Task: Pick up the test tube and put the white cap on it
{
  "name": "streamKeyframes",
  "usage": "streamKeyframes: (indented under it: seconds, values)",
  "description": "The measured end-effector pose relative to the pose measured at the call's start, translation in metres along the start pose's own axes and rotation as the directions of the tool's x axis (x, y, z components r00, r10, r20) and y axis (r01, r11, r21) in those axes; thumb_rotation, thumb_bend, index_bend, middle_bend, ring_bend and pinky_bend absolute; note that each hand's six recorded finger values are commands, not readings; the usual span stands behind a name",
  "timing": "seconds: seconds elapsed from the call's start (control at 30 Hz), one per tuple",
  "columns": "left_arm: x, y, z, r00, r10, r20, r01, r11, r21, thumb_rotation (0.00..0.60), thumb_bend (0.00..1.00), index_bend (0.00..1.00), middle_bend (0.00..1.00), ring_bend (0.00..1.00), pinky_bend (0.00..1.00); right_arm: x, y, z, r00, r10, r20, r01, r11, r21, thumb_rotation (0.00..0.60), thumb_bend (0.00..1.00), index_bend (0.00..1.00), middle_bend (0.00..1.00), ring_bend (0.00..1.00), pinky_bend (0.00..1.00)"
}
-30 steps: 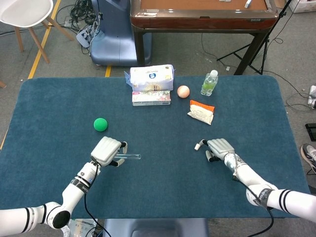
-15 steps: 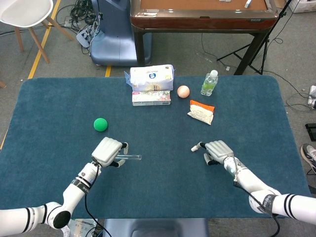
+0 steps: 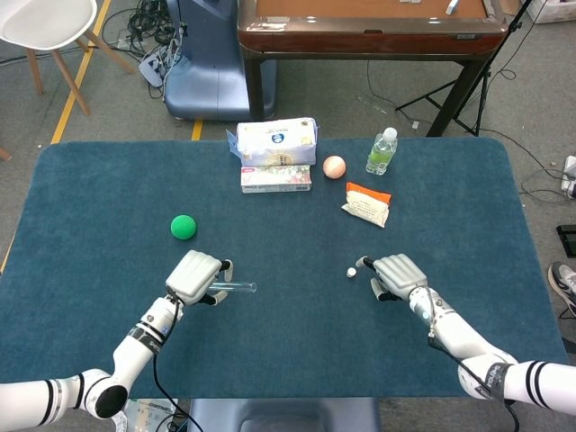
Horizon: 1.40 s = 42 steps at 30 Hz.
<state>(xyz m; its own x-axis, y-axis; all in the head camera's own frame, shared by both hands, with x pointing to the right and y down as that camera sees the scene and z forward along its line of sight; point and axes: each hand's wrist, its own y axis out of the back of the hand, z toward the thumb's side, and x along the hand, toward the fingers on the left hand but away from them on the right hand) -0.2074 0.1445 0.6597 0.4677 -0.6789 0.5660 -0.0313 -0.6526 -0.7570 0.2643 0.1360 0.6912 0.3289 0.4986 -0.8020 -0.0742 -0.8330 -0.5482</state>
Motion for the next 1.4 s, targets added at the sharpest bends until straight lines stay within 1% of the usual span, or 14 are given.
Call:
streamKeyframes:
  seconds: [0.07, 0.1, 0.13, 0.2, 0.27, 0.5, 0.7, 0.8, 0.97, 1.23, 1.4]
  values:
    - [0.000, 0.000, 0.001, 1.000, 0.000, 0.001, 0.000, 1.000, 0.000, 0.600, 0.28, 0.64, 1.00, 1.00, 1.00, -0.001, 0.006, -0.001, 0.999, -0.042, 0.005, 0.042, 0.999, 0.003, 0.600, 0.25, 0.36, 1.00, 1.00, 1.00]
    - [-0.001, 0.000, 0.001, 1.000, 0.000, 0.002, 0.000, 1.000, 0.000, 0.600, 0.28, 0.64, 1.00, 1.00, 1.00, -0.002, 0.011, -0.001, 0.997, -0.077, 0.010, 0.077, 0.997, 0.009, 0.600, 0.22, 0.39, 1.00, 1.00, 1.00]
    - [-0.001, 0.001, 0.001, 1.000, 0.000, 0.002, 0.000, 1.000, 0.000, 0.600, 0.28, 0.64, 1.00, 1.00, 1.00, -0.004, 0.014, -0.001, 0.995, -0.103, 0.014, 0.103, 0.995, 0.014, 0.600, 0.20, 0.41, 1.00, 1.00, 1.00]
    - [-0.002, 0.001, 0.001, 1.000, 0.001, 0.001, -0.001, 1.000, 0.002, 0.600, 0.28, 0.64, 1.00, 1.00, 1.00, -0.010, 0.018, 0.001, 0.988, -0.153, 0.022, 0.153, 0.988, 0.025, 0.600, 0.20, 0.43, 1.00, 1.00, 1.00]
    - [-0.002, 0.001, 0.000, 1.000, 0.001, -0.001, -0.001, 1.000, 0.004, 0.600, 0.28, 0.64, 1.00, 1.00, 1.00, -0.015, 0.018, 0.001, 0.985, -0.168, 0.029, 0.167, 0.985, 0.036, 0.600, 0.20, 0.43, 1.00, 1.00, 1.00]
    - [-0.004, 0.000, -0.002, 1.000, -0.003, -0.012, 0.003, 1.000, 0.006, 0.600, 0.28, 0.64, 1.00, 1.00, 1.00, -0.038, 0.007, 0.009, 0.991, -0.131, 0.040, 0.128, 0.990, 0.060, 0.600, 0.20, 0.44, 1.00, 1.00, 1.00]
    - [-0.003, 0.000, -0.003, 1.000, -0.004, -0.017, 0.004, 1.000, 0.006, 0.600, 0.28, 0.64, 1.00, 1.00, 1.00, -0.053, 0.000, 0.013, 0.994, -0.095, 0.047, 0.092, 0.993, 0.073, 0.600, 0.20, 0.44, 1.00, 1.00, 1.00]
    - [-0.002, -0.001, -0.003, 1.000, -0.007, -0.016, 0.008, 1.000, 0.007, 0.600, 0.28, 0.64, 1.00, 1.00, 1.00, -0.058, -0.003, 0.018, 0.995, -0.084, 0.043, 0.081, 0.994, 0.068, 0.600, 0.25, 0.45, 1.00, 1.00, 1.00]
    - [-0.001, -0.002, -0.002, 1.000, -0.009, -0.016, 0.009, 1.000, 0.007, 0.600, 0.28, 0.64, 1.00, 1.00, 1.00, -0.064, -0.005, 0.022, 0.996, -0.076, 0.040, 0.073, 0.995, 0.070, 0.600, 0.27, 0.47, 1.00, 1.00, 1.00]
    - [-0.001, -0.003, -0.004, 1.000, -0.014, -0.022, 0.014, 1.000, 0.007, 0.600, 0.28, 0.64, 1.00, 1.00, 1.00, -0.068, -0.009, 0.023, 0.997, -0.061, 0.044, 0.057, 0.995, 0.078, 0.600, 0.27, 0.47, 1.00, 1.00, 1.00]
    - [0.000, -0.005, -0.004, 1.000, -0.016, -0.021, 0.017, 1.000, 0.006, 0.600, 0.28, 0.64, 1.00, 1.00, 1.00, -0.068, -0.010, 0.022, 0.997, -0.058, 0.049, 0.054, 0.996, 0.078, 0.600, 0.28, 0.49, 1.00, 1.00, 1.00]
